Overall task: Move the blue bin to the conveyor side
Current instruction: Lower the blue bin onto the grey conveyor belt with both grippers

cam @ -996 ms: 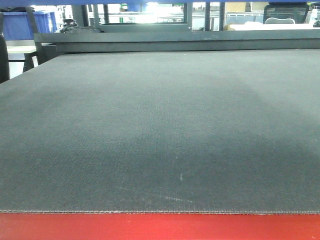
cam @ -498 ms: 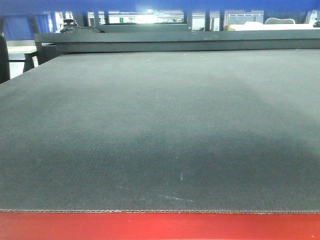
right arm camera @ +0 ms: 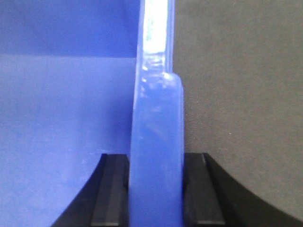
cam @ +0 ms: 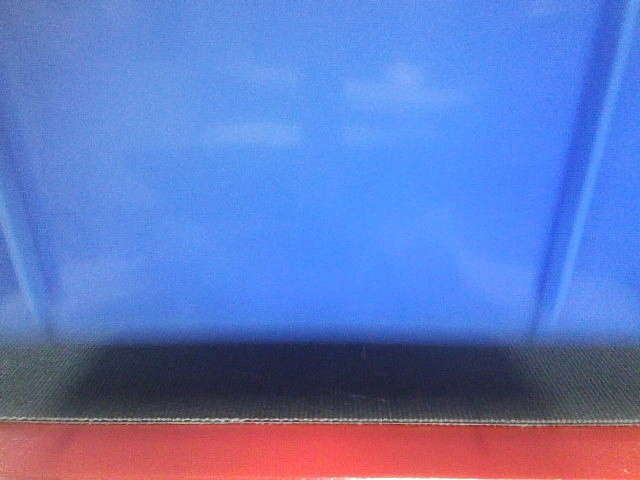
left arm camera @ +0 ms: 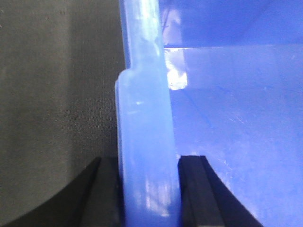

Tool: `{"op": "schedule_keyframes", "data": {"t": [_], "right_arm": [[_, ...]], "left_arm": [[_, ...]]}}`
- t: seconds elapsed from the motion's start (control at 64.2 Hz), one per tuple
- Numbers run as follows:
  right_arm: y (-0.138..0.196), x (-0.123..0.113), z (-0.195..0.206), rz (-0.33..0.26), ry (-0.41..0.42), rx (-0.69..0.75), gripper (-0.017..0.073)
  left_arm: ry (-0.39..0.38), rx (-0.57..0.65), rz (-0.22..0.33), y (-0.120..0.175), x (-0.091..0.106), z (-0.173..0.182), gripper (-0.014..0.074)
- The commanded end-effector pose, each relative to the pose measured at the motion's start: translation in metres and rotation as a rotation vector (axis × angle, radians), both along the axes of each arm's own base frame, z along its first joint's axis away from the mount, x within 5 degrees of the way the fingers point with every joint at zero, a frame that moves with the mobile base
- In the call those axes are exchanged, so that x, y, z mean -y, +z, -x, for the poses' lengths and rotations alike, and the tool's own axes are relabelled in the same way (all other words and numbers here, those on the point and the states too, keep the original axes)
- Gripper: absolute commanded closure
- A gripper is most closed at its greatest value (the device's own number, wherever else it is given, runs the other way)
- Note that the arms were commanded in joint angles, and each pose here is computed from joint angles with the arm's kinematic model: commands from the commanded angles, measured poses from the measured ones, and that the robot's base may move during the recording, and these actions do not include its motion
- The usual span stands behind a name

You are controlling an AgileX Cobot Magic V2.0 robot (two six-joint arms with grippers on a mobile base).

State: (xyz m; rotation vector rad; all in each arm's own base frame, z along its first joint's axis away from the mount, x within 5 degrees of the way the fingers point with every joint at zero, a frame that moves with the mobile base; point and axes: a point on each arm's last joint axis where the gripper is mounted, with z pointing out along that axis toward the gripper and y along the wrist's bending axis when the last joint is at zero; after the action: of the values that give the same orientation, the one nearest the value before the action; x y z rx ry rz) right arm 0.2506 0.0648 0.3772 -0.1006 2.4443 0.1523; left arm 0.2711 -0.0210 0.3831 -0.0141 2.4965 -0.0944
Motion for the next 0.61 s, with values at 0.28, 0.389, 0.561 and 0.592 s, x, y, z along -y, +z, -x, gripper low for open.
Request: {"op": "schedule_keyframes", "data": {"t": [0.28,0.389,0.561,0.592], "right_arm": [[-0.029,0.000,-0.011,0.017,0.026,0.167,0.0648],[-0.031,0.000,-0.012,0.018,0.026,0.165,0.0648],[-0.033,-0.001,-0.016,0.015,0.028,0.176,0.0648],[-0.034,-0.002,-0.017,0.014,0.029,0.177,0.0648]], "left_arm": [[0.004,0.187,0.003,-0.033,-0.001,-0.012,0.0612],[0.004,0.194,0.004,-0.033,-0.001,-0.013,0.0612],[0.006,0.238,0.007,-0.030,0.000,-0.015,0.0612],[0.006,0.242,0.007,-0.030,0.000,-0.016,0.0612]]}}
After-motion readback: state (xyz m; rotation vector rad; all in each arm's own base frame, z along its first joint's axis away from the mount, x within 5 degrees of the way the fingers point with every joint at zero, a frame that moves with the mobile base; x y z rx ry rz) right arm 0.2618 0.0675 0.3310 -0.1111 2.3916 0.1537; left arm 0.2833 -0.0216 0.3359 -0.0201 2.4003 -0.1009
